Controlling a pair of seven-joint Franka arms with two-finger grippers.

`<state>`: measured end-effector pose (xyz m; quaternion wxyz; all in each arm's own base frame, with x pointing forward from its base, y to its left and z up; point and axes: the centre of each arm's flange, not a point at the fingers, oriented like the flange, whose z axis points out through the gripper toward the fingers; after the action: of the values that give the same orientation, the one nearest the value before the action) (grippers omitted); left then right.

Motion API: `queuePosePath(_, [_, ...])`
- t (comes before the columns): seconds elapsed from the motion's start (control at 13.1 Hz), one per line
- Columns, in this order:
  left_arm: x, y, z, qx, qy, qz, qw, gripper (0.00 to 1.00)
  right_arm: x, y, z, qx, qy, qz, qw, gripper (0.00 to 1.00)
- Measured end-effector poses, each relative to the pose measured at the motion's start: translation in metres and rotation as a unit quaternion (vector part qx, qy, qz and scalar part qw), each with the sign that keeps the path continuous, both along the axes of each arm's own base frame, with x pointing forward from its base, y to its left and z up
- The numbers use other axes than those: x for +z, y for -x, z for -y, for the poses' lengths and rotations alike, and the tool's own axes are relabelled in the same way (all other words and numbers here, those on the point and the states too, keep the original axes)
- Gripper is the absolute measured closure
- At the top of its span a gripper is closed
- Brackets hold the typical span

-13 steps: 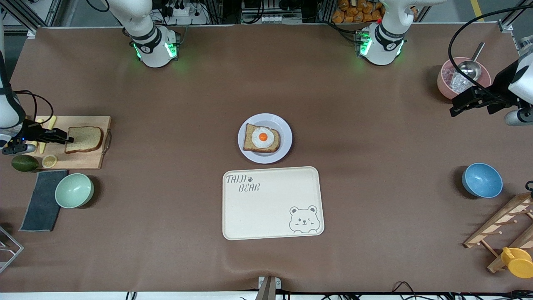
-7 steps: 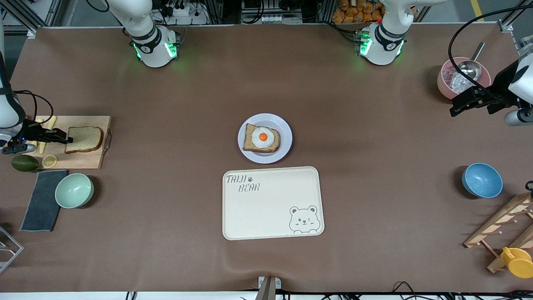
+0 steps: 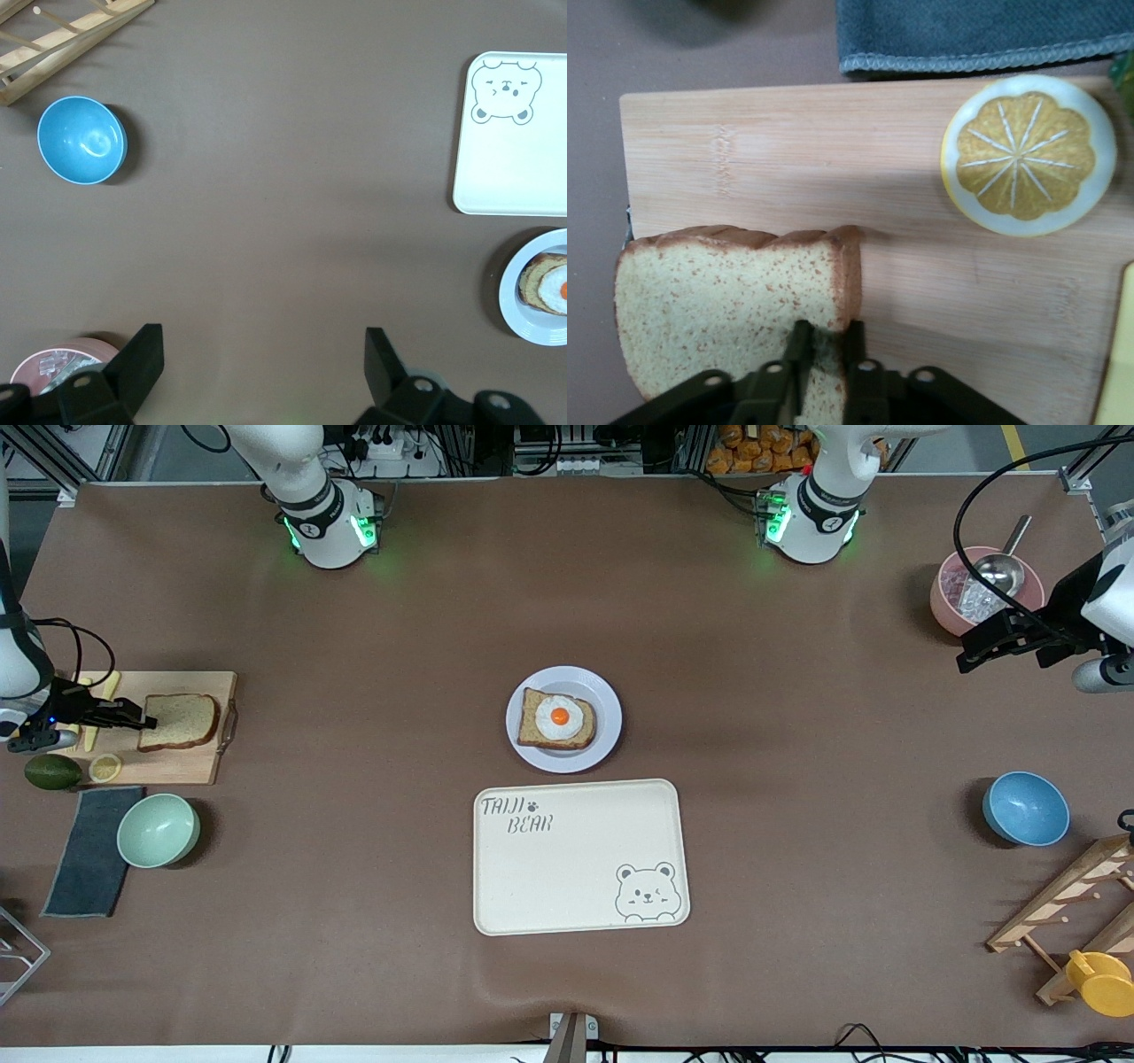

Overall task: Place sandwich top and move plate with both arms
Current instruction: 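Lower the right gripper and grasp the bread slice edge, then lift the bread slice with the right gripper toward the white plate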

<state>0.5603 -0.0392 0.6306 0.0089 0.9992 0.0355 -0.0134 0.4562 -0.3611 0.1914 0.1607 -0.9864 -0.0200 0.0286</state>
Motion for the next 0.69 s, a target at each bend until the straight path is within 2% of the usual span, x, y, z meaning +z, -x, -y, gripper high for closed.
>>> queuePosePath(0.08, [0.000, 0.000, 0.000, 0.000, 0.000, 0.000, 1.000, 0.00, 0.000, 0.000, 0.000, -0.001, -0.002, 0.001, 1.000, 0.91])
queuePosePath(0.38, [0.000, 0.000, 0.000, 0.000, 0.000, 0.000, 1.000, 0.00, 0.004, -0.002, 0.000, 0.020, -0.011, 0.006, 1.000, 0.91])
queuePosePath(0.69, [0.000, 0.000, 0.001, 0.000, 0.000, 0.000, 1.000, 0.00, 0.026, -0.022, -0.002, 0.038, -0.034, 0.005, 0.999, 0.94])
